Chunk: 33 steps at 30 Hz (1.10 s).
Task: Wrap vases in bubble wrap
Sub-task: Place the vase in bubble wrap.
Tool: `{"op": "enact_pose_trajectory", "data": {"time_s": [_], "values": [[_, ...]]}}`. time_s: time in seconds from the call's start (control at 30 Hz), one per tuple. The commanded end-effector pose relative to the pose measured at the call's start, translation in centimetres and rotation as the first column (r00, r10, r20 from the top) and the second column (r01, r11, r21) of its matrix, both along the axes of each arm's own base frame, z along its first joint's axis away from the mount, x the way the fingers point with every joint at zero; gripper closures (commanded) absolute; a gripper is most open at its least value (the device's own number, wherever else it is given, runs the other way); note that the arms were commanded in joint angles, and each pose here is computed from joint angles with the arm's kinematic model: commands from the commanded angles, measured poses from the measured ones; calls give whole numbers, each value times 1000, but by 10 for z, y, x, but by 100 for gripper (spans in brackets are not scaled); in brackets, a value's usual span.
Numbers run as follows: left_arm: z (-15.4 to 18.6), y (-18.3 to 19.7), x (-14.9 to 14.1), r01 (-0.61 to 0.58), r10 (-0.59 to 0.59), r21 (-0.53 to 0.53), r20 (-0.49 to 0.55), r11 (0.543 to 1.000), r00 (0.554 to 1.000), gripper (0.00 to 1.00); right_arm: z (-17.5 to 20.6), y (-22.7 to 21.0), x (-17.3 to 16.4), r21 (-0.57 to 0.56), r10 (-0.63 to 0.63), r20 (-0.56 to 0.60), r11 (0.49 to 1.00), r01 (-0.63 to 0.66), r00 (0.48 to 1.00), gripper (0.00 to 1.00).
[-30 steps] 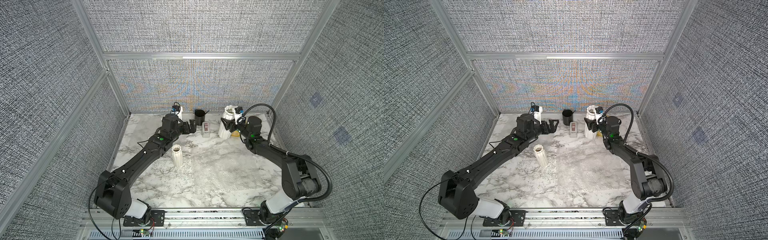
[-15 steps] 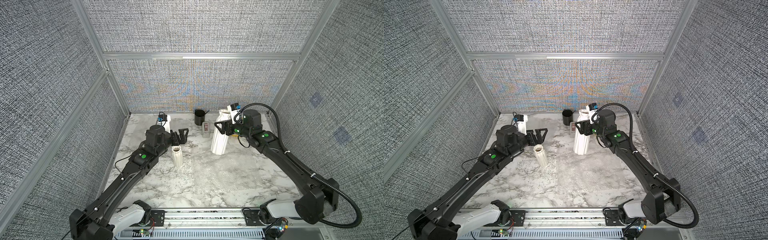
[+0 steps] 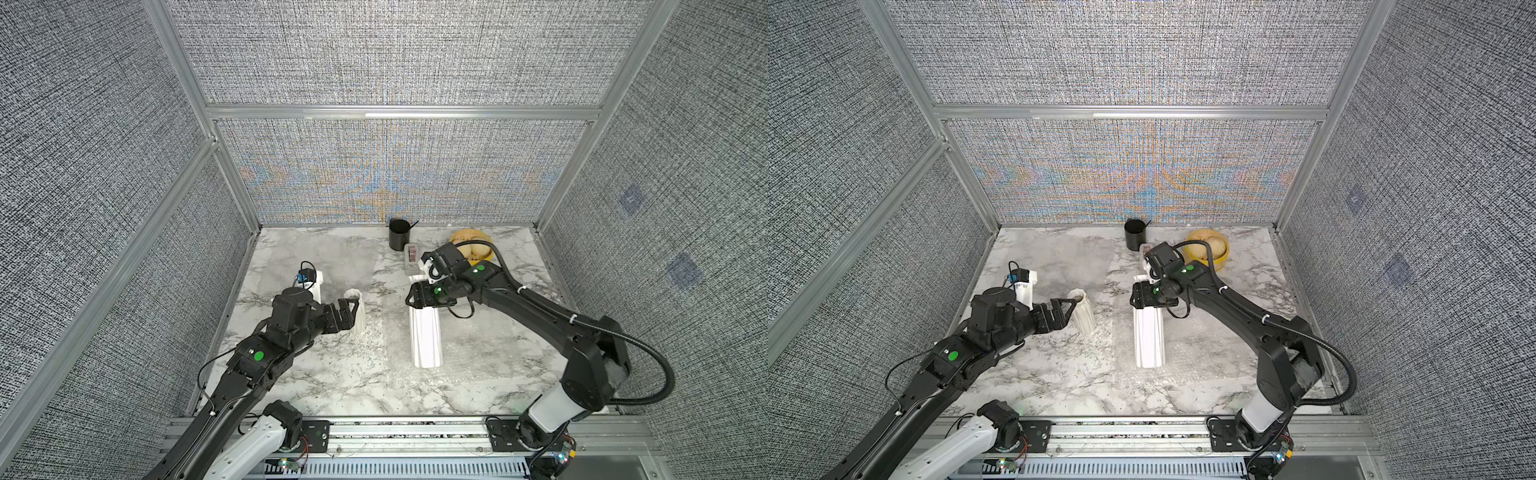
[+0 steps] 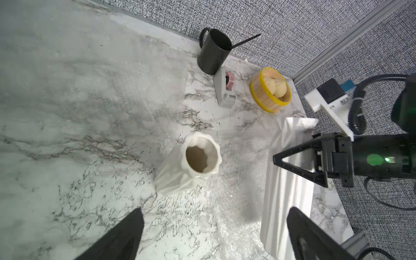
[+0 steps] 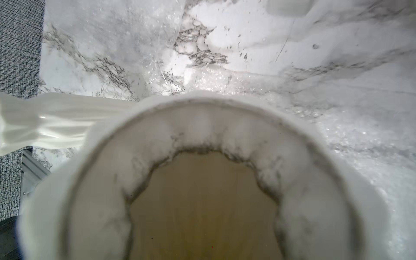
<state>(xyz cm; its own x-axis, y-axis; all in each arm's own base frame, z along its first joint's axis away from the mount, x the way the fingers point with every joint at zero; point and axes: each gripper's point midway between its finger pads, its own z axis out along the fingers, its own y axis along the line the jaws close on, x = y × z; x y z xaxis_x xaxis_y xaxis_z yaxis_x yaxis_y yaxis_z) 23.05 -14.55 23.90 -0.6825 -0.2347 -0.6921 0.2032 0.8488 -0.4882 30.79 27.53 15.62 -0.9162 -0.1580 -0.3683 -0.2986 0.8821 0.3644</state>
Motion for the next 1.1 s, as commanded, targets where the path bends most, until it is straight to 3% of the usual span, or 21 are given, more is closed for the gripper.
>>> {"op": "enact_pose_trajectory", "data": {"time_s": [0.0, 0.43, 0.8, 1.07], "values": [[-13, 4, -11, -12, 11, -18, -49, 1000, 999, 1, -10, 12, -2, 17, -1, -59, 1000, 2, 998, 72], [-45, 9, -25, -23, 21, -14, -133, 1000, 991, 0, -76, 25, 6, -49, -7, -213, 999, -3, 977, 67], [-60, 9, -31, -36, 30, -29, -185, 999, 982, 1, -121, 30, 25, -70, -80, -237, 995, 66, 968, 40], [-60, 11, -37, -25, 20, -23, -197, 999, 980, 1, -119, 27, 27, -87, -84, -218, 994, 66, 972, 16]]}}
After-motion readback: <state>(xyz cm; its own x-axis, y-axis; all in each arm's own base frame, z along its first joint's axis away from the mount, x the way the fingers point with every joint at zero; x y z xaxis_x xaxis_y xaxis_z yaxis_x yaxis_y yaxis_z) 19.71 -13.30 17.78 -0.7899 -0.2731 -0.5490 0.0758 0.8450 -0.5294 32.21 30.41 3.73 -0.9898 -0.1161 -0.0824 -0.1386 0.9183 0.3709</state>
